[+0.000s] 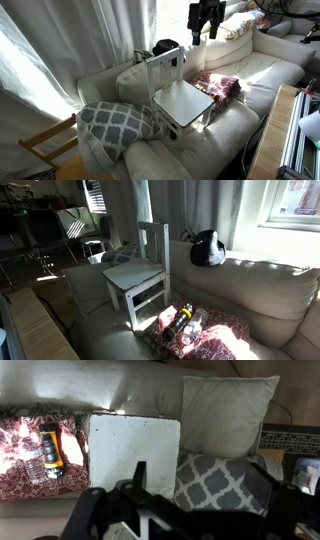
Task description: Hang the black hat on the backrest of the white chair
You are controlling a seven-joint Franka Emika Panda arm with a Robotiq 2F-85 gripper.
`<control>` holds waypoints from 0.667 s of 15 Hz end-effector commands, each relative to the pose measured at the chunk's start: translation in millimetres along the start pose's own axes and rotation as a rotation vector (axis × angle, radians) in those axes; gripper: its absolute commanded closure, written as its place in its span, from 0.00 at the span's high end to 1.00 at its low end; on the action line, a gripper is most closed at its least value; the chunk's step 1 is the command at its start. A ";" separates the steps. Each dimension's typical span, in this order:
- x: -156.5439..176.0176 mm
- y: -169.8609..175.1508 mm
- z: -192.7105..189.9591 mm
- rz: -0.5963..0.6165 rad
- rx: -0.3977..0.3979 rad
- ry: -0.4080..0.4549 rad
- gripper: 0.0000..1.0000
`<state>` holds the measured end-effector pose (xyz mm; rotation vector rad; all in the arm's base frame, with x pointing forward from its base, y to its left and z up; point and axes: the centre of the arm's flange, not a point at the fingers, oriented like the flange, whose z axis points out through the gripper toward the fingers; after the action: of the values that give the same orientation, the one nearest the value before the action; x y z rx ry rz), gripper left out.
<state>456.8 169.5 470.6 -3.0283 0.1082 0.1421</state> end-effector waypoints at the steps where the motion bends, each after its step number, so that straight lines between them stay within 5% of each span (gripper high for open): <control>1: 1.3 1.9 -4.8 -0.044 -0.002 -0.035 1.00; 5: 77.8 56.1 -18.2 0.095 -0.082 0.105 1.00; 10: 182.8 119.6 -28.0 0.092 -0.133 0.360 1.00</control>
<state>562.9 56.3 485.8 -3.1242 0.2791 -0.2901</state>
